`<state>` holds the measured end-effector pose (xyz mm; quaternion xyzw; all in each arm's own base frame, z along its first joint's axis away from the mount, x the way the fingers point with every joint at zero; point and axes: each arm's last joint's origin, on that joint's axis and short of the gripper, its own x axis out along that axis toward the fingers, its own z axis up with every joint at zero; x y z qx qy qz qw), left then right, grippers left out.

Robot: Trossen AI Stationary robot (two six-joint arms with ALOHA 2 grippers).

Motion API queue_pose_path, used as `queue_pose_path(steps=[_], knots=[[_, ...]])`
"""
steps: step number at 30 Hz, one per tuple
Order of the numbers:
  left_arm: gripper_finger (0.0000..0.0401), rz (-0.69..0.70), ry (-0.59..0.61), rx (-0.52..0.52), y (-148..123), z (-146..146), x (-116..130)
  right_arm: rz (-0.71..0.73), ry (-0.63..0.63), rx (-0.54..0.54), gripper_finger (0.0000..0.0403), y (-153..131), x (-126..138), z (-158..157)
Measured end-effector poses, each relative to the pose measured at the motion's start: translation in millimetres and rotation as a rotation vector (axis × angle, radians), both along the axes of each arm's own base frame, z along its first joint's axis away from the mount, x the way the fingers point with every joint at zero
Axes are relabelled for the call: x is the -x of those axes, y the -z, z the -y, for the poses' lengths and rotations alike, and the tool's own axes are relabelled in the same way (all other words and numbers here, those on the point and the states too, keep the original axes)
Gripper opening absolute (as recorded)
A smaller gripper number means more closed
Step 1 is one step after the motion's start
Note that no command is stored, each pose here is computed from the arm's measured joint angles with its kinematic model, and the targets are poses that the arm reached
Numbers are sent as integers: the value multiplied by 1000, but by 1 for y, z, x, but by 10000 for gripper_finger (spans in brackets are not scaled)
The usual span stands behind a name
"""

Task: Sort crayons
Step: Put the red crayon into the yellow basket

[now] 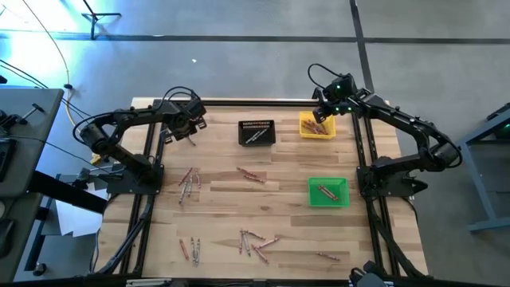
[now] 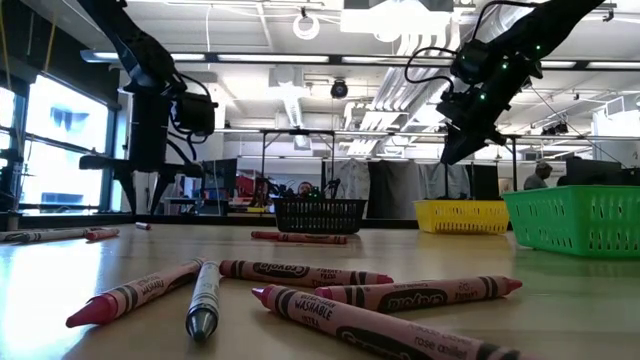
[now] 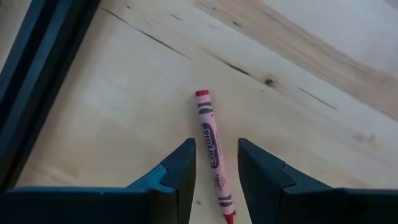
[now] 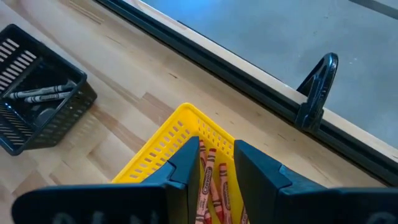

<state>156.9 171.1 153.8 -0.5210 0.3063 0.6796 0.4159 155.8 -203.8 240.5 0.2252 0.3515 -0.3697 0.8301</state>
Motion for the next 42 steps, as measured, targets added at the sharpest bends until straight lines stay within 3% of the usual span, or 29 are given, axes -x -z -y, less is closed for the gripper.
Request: queue_pose_path(steps=[13,21,28,35,39,42], knots=[[99,-40,-2,97,32,-8,-9,9,-8,-10,85,0,0,0],[12,-54,26,103,28,-3,-8,52,11,-61,85,0,-1,-1],[4,24,66,62,12,0,-8,90,-1,-31,85,-32,-5,4],[2,227,163,-161,-30,2,-15,126,-18,38,85,-83,-7,6],[1,420,311,-403,-63,3,-29,148,-25,39,85,-104,-6,4],[1,575,439,-641,-92,4,-44,195,-49,-33,85,-114,-6,-1]])
